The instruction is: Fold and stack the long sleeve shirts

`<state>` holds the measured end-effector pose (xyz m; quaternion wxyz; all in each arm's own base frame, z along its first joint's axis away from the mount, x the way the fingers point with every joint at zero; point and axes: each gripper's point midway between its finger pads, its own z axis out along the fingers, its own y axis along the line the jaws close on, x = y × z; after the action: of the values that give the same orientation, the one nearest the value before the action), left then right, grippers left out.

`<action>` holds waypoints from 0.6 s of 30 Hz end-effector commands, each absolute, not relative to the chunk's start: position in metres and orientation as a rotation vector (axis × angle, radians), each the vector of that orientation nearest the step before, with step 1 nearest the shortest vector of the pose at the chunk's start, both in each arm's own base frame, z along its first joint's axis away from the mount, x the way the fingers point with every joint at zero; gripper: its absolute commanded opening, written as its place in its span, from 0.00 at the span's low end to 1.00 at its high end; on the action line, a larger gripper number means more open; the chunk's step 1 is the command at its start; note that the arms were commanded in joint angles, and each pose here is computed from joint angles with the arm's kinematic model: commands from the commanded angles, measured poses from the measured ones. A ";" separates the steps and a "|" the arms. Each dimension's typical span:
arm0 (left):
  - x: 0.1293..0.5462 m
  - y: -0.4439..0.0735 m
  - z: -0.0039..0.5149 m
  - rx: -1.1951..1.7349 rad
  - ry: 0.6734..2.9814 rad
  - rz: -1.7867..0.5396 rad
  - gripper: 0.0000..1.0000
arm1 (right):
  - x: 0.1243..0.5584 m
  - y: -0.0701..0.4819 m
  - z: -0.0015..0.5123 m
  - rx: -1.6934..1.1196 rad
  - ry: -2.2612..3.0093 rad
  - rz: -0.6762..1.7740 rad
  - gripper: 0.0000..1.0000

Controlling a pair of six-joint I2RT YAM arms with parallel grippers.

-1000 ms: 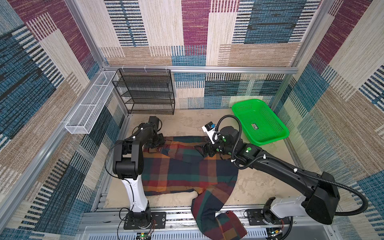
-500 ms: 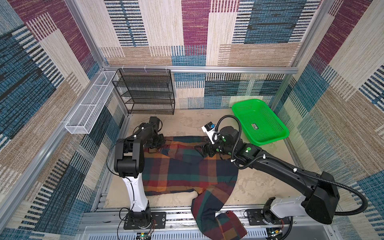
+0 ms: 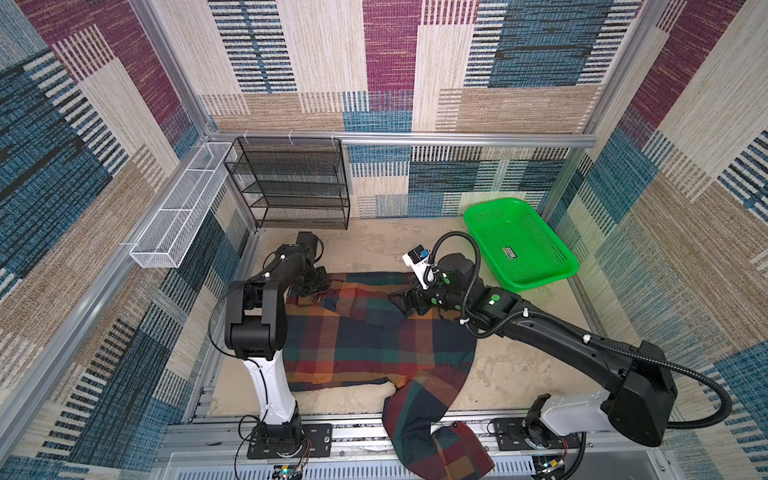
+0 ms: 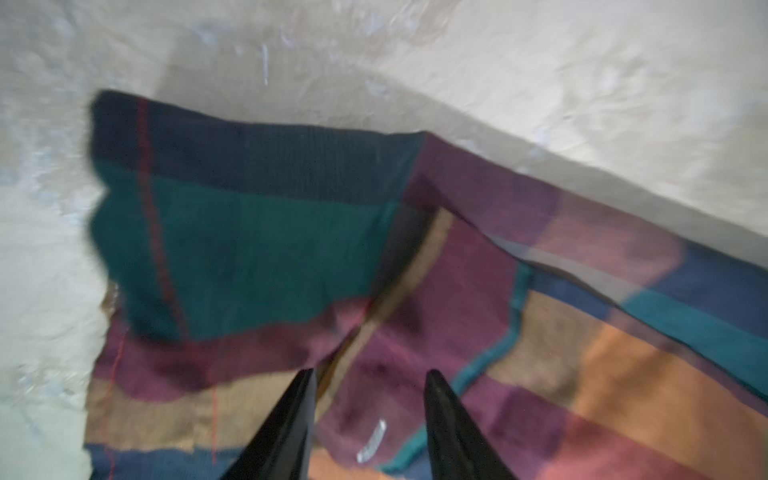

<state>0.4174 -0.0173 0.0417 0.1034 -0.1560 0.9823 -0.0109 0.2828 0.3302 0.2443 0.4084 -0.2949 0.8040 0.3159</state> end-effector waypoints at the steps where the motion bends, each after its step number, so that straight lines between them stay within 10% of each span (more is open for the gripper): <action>1: 0.416 -0.015 0.037 -0.408 2.934 -0.005 0.50 | 0.284 0.334 0.250 -0.736 2.004 0.819 0.93; 18: 0.413 -0.020 0.026 -0.384 2.974 -0.033 0.05 | 0.285 0.334 0.244 -0.739 2.019 0.812 0.94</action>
<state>0.4170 -0.0213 0.0241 0.0791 -0.1463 0.9859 -0.0173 0.2836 0.3315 0.2391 0.4027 -0.2957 0.8071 0.3145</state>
